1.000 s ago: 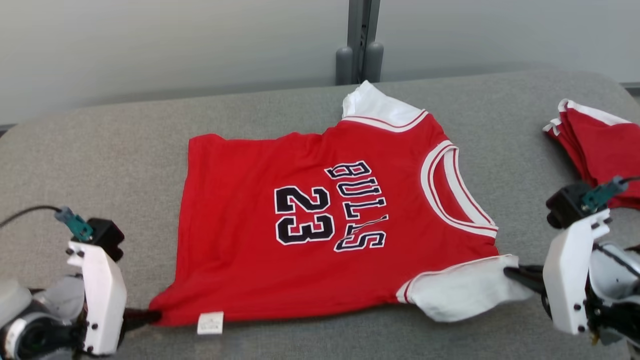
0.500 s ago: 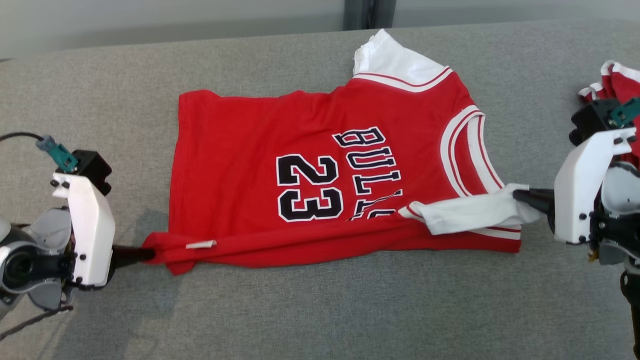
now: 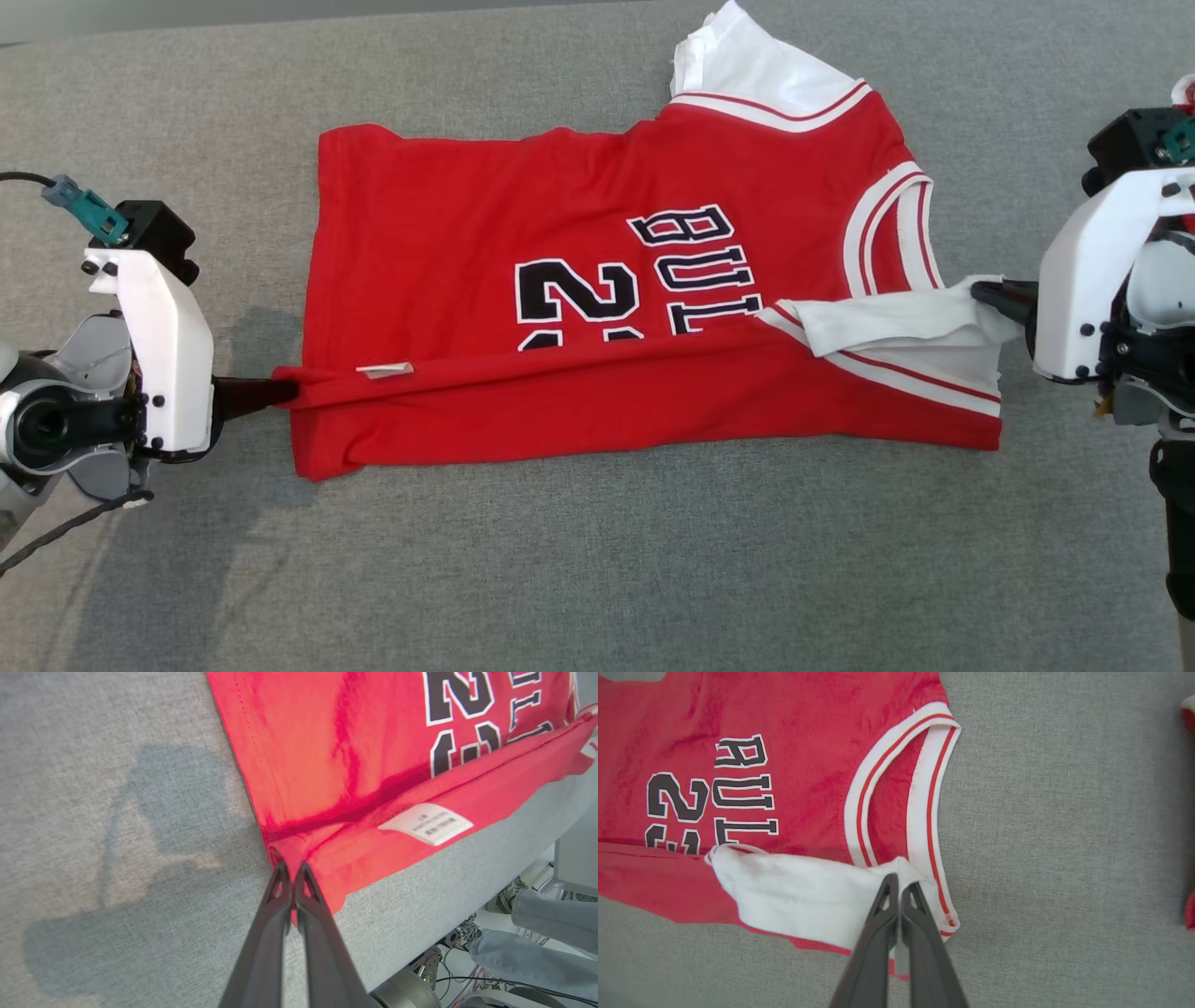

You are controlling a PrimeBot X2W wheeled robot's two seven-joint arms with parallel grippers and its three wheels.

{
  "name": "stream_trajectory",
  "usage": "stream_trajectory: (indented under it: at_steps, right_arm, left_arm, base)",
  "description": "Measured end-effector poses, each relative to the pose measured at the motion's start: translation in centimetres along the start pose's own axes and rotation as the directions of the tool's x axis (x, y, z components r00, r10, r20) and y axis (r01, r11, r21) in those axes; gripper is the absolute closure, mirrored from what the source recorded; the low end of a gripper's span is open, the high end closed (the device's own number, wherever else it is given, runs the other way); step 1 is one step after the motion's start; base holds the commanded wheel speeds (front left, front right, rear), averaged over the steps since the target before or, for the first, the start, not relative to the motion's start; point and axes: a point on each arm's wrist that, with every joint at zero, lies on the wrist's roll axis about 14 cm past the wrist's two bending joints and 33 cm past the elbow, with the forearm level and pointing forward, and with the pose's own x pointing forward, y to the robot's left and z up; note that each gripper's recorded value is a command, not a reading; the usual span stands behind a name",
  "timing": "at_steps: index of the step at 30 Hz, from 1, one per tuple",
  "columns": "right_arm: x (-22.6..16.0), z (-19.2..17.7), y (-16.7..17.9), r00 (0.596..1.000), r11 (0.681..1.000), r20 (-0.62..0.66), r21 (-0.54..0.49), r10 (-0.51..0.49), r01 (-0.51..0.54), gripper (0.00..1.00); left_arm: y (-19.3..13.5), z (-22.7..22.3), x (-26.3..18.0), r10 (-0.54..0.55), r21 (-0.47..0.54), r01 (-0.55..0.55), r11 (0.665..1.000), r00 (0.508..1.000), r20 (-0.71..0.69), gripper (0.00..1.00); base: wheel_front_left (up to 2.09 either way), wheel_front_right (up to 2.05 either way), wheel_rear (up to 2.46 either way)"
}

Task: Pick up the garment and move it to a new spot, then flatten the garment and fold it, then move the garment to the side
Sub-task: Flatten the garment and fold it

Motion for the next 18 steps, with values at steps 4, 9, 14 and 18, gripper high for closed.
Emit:
stream_trajectory:
  at_steps: [4, 9, 14, 18]
  right_arm:
    - [0.5, 0.4, 0.1, 1.0, 1.0, 0.015, 0.006, 0.003, -0.003, 1.0]
    - [0.3, 1.5, 0.6, 0.997, 1.0, 0.075, 0.007, 0.009, -0.01, 0.0]
    - [-0.8, 2.7, 1.3, 0.987, 1.0, 0.161, -0.002, 0.03, -0.03, 0.0]
    - [-2.5, 4.3, 1.8, 0.96, 0.999, 0.276, -0.029, 0.045, -0.039, 0.0]
  left_arm:
    - [0.4, 0.5, 0.4, 0.002, -0.009, -0.002, 1.0, 1.0, 0.008, 1.0]
    - [0.3, 1.2, 0.4, 0.009, 0.01, -0.009, 1.0, 0.999, 0.041, 0.0]
    - [-0.3, 2.1, -0.6, 0.007, 0.018, -0.009, 1.0, 0.995, 0.096, 0.0]
    - [-1.2, 2.9, -1.7, -0.007, 0.023, 0.003, 1.0, 0.985, 0.172, 0.0]
  base:
    - [0.0, 0.0, 0.0]
    - [0.0, 0.0, 0.0]
    - [0.0, 0.0, 0.0]
    - [0.0, 0.0, 0.0]
